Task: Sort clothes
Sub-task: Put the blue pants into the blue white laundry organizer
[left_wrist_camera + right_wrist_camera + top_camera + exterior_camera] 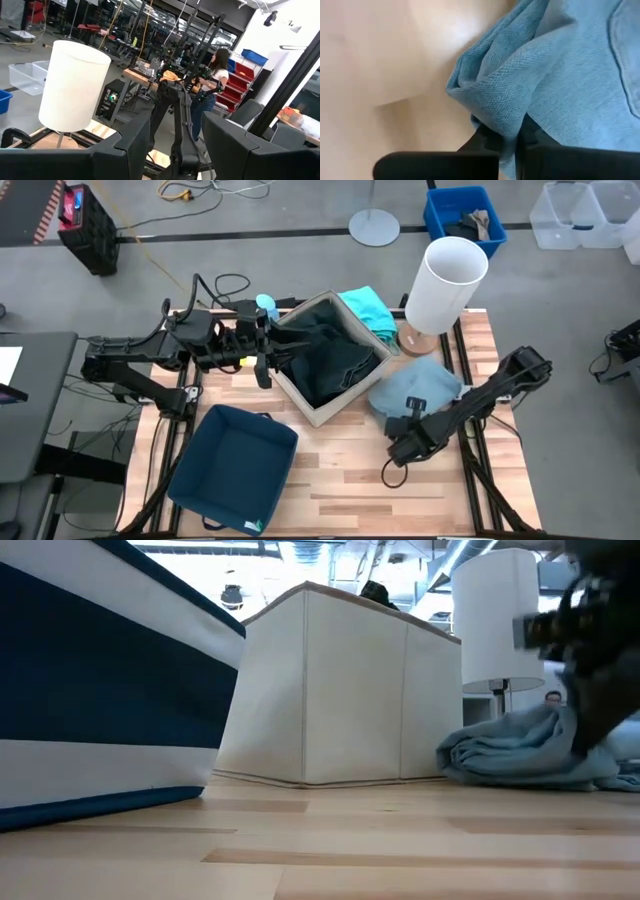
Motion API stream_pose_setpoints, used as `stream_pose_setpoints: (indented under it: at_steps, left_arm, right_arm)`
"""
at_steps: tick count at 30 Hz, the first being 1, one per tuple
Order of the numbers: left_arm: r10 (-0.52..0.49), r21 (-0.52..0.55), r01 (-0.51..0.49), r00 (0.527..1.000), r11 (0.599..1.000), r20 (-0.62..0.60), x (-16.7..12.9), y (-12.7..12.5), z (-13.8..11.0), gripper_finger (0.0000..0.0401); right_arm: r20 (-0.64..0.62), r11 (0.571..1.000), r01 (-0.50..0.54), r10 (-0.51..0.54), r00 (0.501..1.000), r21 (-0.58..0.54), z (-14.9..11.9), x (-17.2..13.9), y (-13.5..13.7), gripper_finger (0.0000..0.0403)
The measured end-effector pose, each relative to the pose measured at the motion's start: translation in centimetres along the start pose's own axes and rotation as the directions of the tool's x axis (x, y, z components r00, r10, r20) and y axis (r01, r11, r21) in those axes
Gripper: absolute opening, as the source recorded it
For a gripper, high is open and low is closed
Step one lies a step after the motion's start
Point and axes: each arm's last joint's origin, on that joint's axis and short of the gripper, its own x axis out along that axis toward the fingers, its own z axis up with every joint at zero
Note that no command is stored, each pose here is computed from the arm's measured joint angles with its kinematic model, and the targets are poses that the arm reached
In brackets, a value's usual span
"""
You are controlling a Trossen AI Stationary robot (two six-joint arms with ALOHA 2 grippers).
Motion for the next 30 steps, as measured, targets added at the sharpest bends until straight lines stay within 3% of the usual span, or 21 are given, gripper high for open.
stream_pose_setpoints:
  at_steps: [6, 10, 20, 26, 30]
  left_arm:
    - [0.000, 0.000, 0.000, 1.000, 1.000, 0.000, 0.0, 0.0, 0.0, 0.0173]
    - [0.000, 0.001, 0.000, 1.000, 1.000, 0.000, 0.0, 0.0, 0.0, 0.0173]
    - [0.012, 0.002, -0.012, 1.000, 1.000, 0.008, 0.1, 0.3, 0.2, 0.0173]
    - [-0.029, 0.002, 0.029, 1.000, 1.000, -0.009, 0.1, 0.2, 0.1, 0.0173]
    - [-0.099, 0.026, 0.100, 0.994, 0.995, -0.039, 0.1, -0.1, 0.0, 0.0173]
  right_arm:
    - [0.098, 0.988, -0.157, 0.157, 0.983, -0.006, 0.9, -6.0, -1.3, 0.0003]
    - [0.214, 0.963, -0.270, 0.261, 0.941, 0.015, 1.2, -10.9, -3.4, 0.0002]
    - [0.472, 0.847, -0.531, 0.473, 0.744, -0.012, 0.2, -20.5, -8.4, 0.0001]
    - [0.591, 0.789, -0.601, 0.546, 0.594, -0.125, 0.5, -24.5, -10.1, 0.0000]
    - [0.681, 0.792, -0.589, 0.519, 0.516, -0.158, 2.1, -26.5, -10.9, 0.0000]
